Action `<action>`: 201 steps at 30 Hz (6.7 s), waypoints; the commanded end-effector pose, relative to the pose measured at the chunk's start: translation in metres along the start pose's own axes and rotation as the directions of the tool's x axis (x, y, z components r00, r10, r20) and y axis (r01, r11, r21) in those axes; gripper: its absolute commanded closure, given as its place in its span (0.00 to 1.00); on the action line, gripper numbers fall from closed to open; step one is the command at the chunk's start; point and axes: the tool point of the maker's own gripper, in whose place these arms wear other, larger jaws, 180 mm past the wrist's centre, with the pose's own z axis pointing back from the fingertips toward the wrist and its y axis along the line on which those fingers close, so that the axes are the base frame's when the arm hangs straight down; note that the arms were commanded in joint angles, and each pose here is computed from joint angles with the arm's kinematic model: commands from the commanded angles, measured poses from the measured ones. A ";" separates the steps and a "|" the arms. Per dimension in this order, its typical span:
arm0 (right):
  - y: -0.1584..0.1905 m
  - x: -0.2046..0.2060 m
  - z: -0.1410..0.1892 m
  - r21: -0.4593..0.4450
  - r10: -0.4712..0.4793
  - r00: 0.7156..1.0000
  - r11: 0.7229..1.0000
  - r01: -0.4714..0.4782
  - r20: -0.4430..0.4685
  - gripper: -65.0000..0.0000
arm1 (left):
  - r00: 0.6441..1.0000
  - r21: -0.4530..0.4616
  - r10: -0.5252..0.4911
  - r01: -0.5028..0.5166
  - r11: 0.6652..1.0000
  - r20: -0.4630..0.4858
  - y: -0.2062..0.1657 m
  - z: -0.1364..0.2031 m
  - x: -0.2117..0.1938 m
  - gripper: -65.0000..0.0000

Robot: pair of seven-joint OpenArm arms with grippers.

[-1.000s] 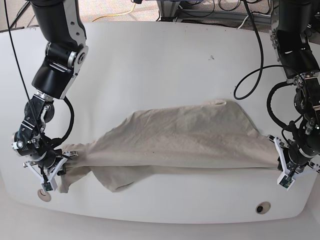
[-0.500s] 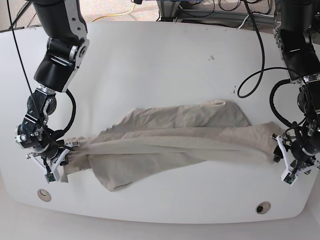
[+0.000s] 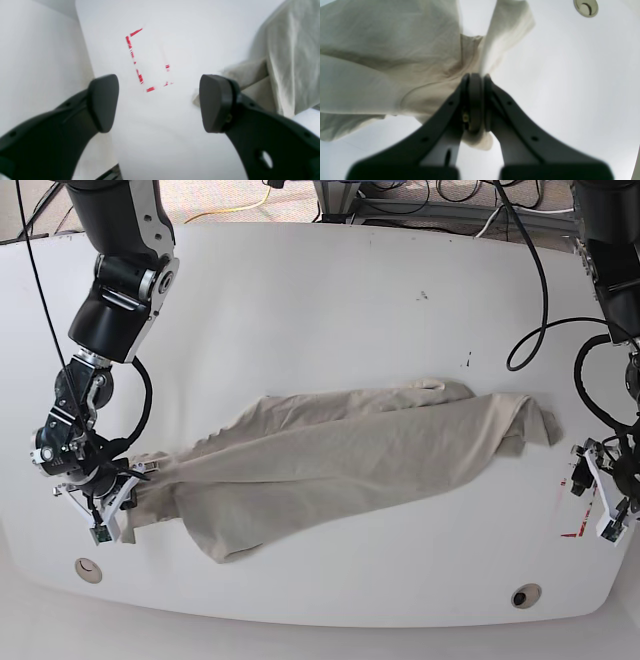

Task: Layout the t-shirt on the table in an organized manner, then fold the t-shirt properly
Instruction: 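Open the left gripper and raise it above the shirt, then lower the left gripper onto the shirt's end and grasp it, then lift the shirt high with both grippers, letting it hang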

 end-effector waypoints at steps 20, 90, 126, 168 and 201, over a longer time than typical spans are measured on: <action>-0.007 0.028 0.008 -0.016 0.004 0.997 1.000 -0.003 0.081 1.00 | 0.995 -0.193 -0.095 0.086 0.978 -0.040 -0.159 0.032 -0.040 0.26; -0.005 0.015 0.006 -0.011 0.001 0.998 1.000 0.000 0.057 1.00 | 0.998 -0.506 -0.024 -0.007 0.862 -0.054 -0.299 -0.030 -0.051 1.00; -0.027 0.095 0.028 -0.059 0.020 0.978 0.998 -0.008 0.205 1.00 | 0.907 0.104 -0.172 0.142 0.984 0.386 -0.074 0.064 0.160 1.00; -0.071 0.285 0.135 -0.204 0.180 0.857 0.975 -0.089 0.483 1.00 | 0.728 0.317 -0.188 -0.043 0.948 0.660 0.049 0.188 0.296 1.00; -0.118 0.292 0.192 -0.394 0.301 0.879 0.908 -0.145 0.370 1.00 | 0.700 0.326 -0.191 -0.063 0.943 0.688 0.062 0.207 0.313 1.00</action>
